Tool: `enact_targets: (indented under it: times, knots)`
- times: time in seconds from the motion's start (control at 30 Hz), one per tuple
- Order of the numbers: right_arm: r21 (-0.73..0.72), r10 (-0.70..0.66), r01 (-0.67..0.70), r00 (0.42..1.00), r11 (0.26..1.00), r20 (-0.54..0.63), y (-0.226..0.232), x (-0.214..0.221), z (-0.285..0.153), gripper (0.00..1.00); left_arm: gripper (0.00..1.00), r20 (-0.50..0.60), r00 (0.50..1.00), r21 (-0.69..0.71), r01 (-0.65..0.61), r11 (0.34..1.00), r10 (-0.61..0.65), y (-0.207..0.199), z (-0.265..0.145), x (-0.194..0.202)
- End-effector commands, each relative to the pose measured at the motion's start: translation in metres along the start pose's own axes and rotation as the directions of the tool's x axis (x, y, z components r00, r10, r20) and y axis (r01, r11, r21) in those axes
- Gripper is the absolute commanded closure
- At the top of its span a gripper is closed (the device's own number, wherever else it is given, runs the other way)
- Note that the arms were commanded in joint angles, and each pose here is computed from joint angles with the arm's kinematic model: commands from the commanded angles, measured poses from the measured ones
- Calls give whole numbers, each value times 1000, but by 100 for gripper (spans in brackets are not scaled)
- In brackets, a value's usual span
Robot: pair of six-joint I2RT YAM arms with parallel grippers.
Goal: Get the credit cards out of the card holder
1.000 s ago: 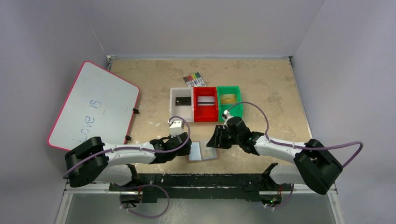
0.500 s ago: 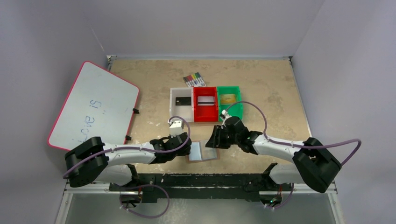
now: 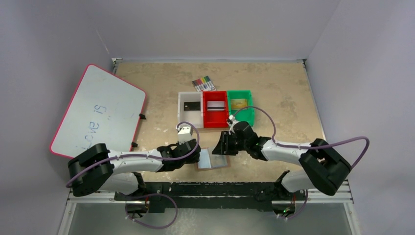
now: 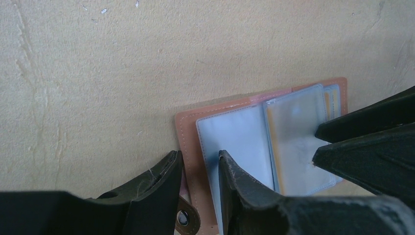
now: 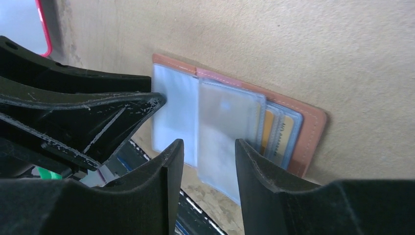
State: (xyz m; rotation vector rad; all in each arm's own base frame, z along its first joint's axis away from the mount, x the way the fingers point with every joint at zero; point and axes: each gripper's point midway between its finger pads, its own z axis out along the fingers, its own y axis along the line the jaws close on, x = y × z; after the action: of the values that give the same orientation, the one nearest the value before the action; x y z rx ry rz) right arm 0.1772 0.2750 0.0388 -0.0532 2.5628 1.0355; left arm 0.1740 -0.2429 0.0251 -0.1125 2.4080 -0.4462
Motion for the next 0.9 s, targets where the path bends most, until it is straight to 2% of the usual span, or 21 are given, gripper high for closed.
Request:
enact_targets:
  times: [0.0,0.17,0.47,0.57,0.87]
  knots:
    - [-124,-23,20,999,992,-23,29,0,2,55,68,11,999,33,32,999,-33,-11,-2,-5]
    - [-159,-32,27,999,987,-23,41,-3,5,55,68,12,999,37,36,999,-37,-12,-3,-6]
    - [72,-34,26,993,997,117,15,-25,-24,53,68,27,998,28,47,998,-48,-8,-6,-9]
    - [118,-42,29,994,993,105,6,-23,-28,52,68,27,998,36,50,998,-51,-10,-6,-10]
    - [129,-45,39,998,991,44,-4,-10,-15,53,68,22,999,38,47,998,-48,-10,-6,-9]
